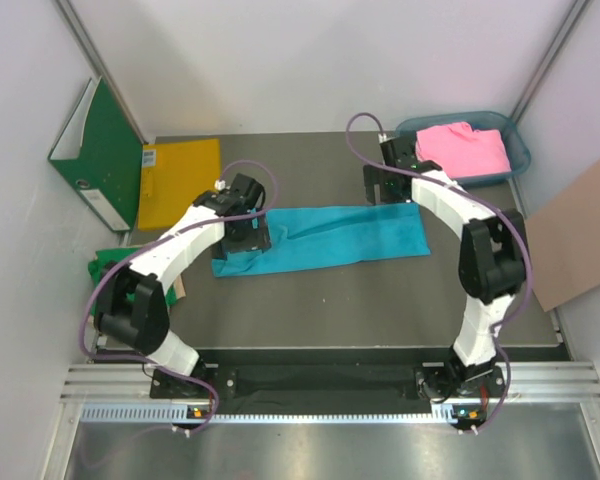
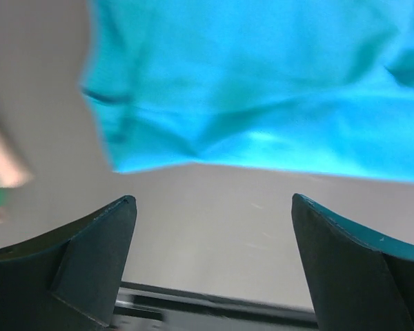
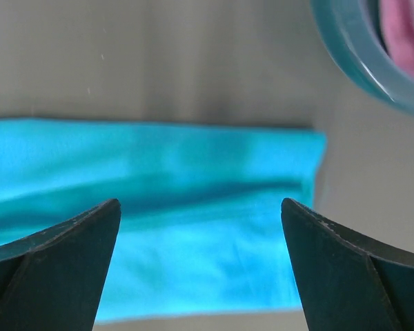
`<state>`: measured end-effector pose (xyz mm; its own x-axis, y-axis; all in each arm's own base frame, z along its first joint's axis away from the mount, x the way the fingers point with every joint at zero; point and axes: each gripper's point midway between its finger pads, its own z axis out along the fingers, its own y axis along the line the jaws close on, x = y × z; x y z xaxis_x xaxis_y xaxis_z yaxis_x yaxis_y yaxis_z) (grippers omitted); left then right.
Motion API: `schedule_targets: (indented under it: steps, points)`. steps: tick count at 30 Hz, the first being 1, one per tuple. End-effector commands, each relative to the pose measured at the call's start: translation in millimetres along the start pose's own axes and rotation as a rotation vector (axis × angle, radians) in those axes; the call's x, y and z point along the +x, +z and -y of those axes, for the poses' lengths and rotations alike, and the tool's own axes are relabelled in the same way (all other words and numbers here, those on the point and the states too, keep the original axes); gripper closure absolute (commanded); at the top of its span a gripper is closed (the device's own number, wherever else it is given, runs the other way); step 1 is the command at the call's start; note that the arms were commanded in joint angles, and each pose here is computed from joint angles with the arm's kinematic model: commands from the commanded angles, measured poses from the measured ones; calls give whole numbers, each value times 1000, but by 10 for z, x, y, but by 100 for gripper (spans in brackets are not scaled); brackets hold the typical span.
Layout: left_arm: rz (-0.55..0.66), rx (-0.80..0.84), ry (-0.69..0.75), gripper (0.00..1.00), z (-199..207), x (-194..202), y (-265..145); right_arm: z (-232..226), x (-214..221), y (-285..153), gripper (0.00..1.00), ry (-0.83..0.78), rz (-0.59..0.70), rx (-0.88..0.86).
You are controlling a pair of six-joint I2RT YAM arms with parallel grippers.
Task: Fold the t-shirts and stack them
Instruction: Fold the other side of the tshirt into a rectangle, then rotate the tshirt 90 degrees
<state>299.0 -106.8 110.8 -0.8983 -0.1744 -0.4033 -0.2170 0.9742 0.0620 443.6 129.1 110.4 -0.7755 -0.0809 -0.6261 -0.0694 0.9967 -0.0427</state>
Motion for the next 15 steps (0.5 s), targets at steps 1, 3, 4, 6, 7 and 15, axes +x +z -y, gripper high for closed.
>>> schedule_targets:
  steps: [1,3,4,6,7,15]
  points:
    - [-80,342,-190,2,454,62,-81,-187,-306,215,0,-107,41,-52]
    - [-119,371,-272,5,423,64,-65,-252,-291,385,0,-139,29,-78]
    - [-138,393,-308,7,431,66,-64,-281,-408,393,0,-153,49,-90]
    - [-213,456,-381,11,528,165,-51,-361,-352,535,0,-180,16,-124]
    - [-244,460,-401,12,549,217,-41,-408,-442,536,0,-183,33,-139]
    - [-396,369,-452,11,515,571,250,-542,-367,775,0,-222,-9,-197]
